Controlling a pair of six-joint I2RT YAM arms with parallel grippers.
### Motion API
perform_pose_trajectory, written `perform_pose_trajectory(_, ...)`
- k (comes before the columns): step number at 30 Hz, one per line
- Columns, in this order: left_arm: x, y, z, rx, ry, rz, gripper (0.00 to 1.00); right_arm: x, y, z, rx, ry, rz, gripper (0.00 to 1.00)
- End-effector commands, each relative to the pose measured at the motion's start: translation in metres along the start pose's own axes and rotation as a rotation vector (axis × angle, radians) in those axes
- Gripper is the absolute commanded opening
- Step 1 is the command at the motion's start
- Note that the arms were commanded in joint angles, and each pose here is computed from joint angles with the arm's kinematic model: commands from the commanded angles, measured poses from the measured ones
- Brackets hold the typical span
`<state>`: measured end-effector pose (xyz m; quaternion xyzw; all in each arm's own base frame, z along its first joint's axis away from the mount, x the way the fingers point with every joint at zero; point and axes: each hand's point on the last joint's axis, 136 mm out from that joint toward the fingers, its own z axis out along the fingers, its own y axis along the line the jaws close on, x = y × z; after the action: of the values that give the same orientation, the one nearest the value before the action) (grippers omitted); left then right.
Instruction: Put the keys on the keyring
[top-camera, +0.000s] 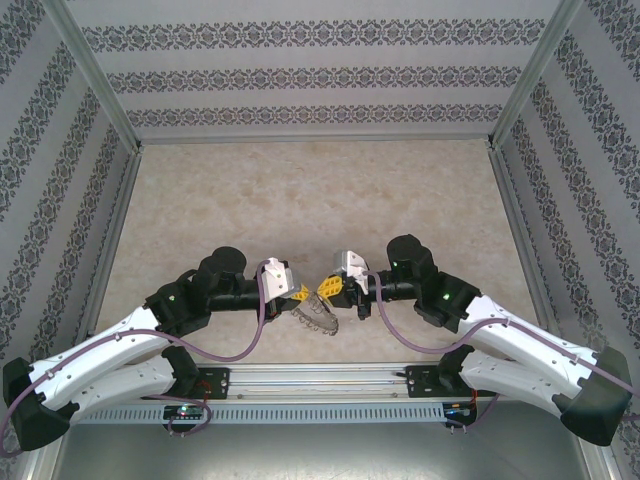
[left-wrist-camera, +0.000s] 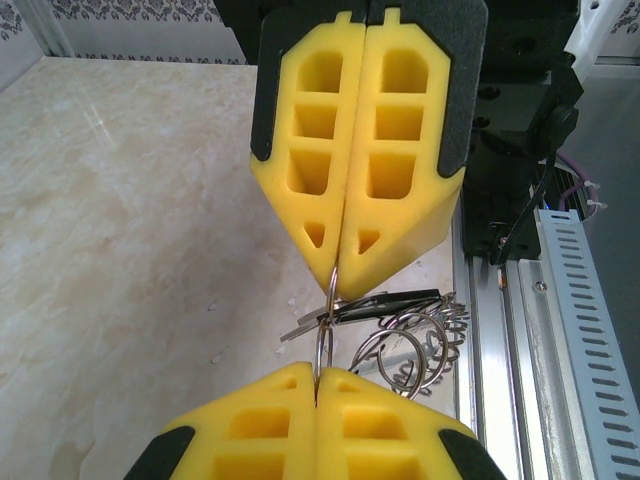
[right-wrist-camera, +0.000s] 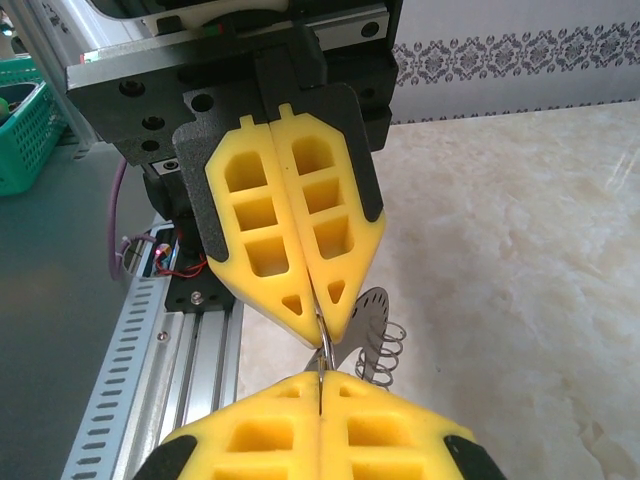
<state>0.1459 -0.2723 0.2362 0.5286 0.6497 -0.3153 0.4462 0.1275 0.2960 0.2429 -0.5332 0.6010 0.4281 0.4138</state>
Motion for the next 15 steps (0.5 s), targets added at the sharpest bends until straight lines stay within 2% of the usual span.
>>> perform_pose_trajectory(1, -0.022, 0.0005, -0.0058, -0.004, -0.091, 0.046, 0.0, -0.0043, 0.0049, -0.0005, -0.007, -0.03, -0.024, 0.0)
perform_pose_trajectory(15, -0.0221, 0.0004, -0.0054, -0.002, -0.091, 0.044, 0.0, -0.0063, 0.0046, -0.002, 0.002, -0.045, -0.036, 0.0)
